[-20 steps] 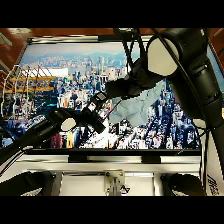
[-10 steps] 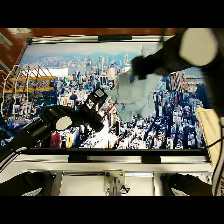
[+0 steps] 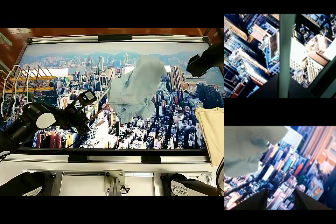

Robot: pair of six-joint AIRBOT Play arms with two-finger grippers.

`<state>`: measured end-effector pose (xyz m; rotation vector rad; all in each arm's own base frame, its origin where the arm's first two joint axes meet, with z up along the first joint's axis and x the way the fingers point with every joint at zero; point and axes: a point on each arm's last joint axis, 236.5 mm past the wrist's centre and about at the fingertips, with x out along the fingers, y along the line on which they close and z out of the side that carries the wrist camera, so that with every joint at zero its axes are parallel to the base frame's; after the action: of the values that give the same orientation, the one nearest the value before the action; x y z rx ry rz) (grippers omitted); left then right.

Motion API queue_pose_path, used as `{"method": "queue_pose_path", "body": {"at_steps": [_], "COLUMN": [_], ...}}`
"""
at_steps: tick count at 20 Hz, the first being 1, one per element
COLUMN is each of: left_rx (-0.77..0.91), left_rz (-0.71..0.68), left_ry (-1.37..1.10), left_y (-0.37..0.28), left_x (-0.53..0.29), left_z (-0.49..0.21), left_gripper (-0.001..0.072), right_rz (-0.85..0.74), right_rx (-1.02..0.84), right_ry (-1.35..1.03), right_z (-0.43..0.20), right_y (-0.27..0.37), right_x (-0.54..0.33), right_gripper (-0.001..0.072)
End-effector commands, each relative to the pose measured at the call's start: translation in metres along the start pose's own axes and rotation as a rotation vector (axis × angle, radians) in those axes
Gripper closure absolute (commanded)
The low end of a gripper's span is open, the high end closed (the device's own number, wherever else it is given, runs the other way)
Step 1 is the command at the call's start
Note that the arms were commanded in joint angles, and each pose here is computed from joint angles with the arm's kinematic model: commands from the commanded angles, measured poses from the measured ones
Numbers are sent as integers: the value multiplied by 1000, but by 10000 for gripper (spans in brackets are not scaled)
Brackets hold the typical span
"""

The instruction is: Fold the shirts.

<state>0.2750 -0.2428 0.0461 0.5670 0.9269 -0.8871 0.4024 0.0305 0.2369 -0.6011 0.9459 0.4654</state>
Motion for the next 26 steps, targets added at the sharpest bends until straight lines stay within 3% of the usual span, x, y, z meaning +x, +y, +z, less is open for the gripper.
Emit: {"method": "queue_pose_path", "body": {"at_steps": [1,3,4,5,6,10,18,25,26], "left_rx": [67,75,79,88,90,103,127,163,176], "left_rz": [-23,-17,-8,1,5,16,23,118,148], "left_ry": [74,72,72,77,76,59,53,-58,-65], "left_y": [2,6,8,10,11,10,8,28,35], "left_x": [-6,-9,-11,-12,-13,-22,-37,-38,-39], "left_z": [-22,-23,-24,-25,-25,-23,-25,3,5], "left_gripper": [658,659,659,658,659,659,659,658,658], "right_rz": [217,231,245,255,268,297,383,422,423], "right_rx": [-491,-515,-519,-525,-539,-657,-682,-744,-758], "right_ry": [-169,-196,-201,-198,-203,-225,-239,-246,-227], "right_z": [26,32,33,34,38,57,66,71,69], "right_y": [39,41,43,46,52,79,95,119,122], "right_x": [17,24,27,29,31,44,81,78,79], "right_gripper": [246,245,207,75,70,70,70,82,234]}}
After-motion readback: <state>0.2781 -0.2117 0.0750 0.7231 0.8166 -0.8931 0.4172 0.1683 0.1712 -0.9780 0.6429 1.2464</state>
